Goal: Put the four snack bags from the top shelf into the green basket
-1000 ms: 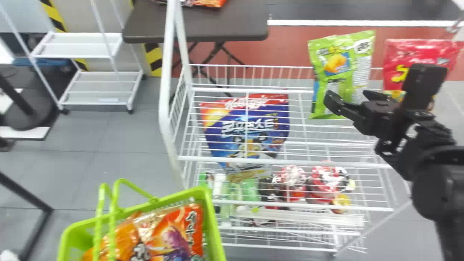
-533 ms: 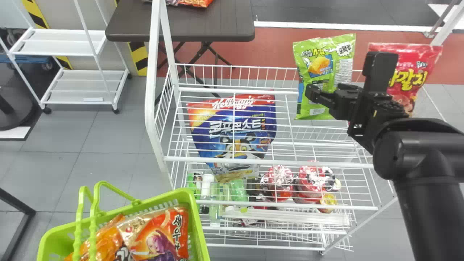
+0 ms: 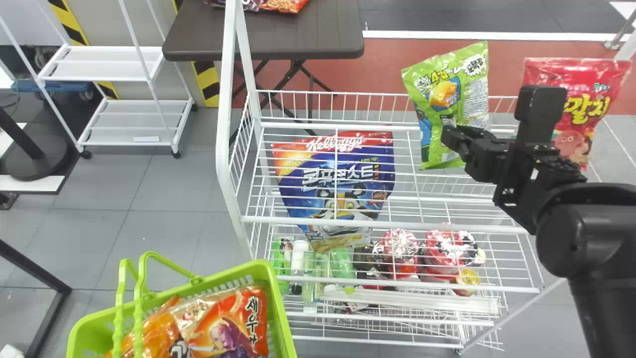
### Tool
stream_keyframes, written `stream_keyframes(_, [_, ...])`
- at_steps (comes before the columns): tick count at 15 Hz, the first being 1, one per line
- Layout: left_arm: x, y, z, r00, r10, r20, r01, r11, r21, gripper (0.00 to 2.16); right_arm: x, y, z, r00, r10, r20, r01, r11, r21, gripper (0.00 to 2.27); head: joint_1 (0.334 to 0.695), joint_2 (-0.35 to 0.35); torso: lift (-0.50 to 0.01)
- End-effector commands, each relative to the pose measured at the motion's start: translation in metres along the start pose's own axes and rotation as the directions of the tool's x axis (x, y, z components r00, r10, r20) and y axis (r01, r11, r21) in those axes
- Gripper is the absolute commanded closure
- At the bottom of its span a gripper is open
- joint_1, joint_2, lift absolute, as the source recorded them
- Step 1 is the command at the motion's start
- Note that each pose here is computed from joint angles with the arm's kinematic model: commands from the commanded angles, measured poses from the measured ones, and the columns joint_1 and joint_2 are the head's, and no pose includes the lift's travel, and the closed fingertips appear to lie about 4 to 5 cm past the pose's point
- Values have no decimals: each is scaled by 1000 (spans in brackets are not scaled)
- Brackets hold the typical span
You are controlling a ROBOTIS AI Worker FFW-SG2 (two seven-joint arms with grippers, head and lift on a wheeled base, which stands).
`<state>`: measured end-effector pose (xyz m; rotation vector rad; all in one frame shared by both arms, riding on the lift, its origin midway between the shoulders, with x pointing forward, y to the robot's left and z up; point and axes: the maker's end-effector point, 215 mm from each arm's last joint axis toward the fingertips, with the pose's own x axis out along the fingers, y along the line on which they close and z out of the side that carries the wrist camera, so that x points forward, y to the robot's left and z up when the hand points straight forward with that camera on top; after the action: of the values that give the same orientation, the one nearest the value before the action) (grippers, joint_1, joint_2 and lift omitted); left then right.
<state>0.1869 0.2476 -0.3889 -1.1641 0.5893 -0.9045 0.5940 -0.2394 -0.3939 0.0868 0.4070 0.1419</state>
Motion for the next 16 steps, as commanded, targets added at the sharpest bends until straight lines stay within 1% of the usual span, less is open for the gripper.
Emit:
stream_keyframes(1, [0, -2, -1, 1000, -11, -1, 11, 1000, -1, 2148, -11, 1, 2, 1000, 12, 25, -12, 1000, 12, 2250, 695, 13, 0])
stream_keyframes(4, [0, -2, -1, 1000, -11, -1, 11, 1000, -1, 2148, -55, 35, 32, 987, 104, 120, -111, 992, 54, 2250, 695, 18, 0])
stream_keyframes(6, [1, -2, 0, 1000, -11, -2, 11, 1000, 0, 2148, -96, 82, 43, 963, 222, 153, -236, 968, 80, 2250, 695, 42, 0])
stream_keyframes(7, [1, -3, 0, 1000, -11, -2, 11, 1000, -2, 2148, -117, 111, 42, 942, 295, 159, -312, 945, 96, 2250, 695, 60, 0])
stream_keyframes(9, [1, -4, 0, 1000, -13, -3, 13, 1000, 2, 2148, -149, 164, 27, 896, 418, 149, -436, 891, 127, 2250, 695, 120, 0])
stream_keyframes(10, [2, -4, -1, 1000, -13, -4, 13, 1000, -3, 2148, -163, 198, 12, 863, 492, 113, -505, 851, 148, 2250, 695, 192, 0])
stream_keyframes(11, [2, -4, 0, 1000, -14, -5, 14, 1000, 0, 2148, -172, 224, -3, 832, 549, 79, -554, 814, 175, 2250, 695, 239, 0])
stream_keyframes(13, [3, -5, 0, 1000, -17, -6, 17, 1000, 1, 2148, -193, 283, -47, 745, 667, -27, -644, 729, 233, 2250, 695, 333, 0])
stream_keyframes(14, [3, -5, 0, 1000, -18, -5, 18, 1000, 1, 2148, -202, 309, -63, 703, 709, -60, -678, 692, 249, 2250, 695, 350, 0])
stream_keyframes(15, [3, -5, 0, 1000, -18, -6, 18, 1000, 0, 2148, -210, 326, -75, 669, 739, -86, -699, 664, 267, 2250, 695, 350, 0])
stream_keyframes(16, [3, -6, 0, 1000, -19, -6, 19, 1000, 0, 2148, -218, 344, -84, 629, 771, -99, -723, 627, 290, 2250, 695, 350, 0])
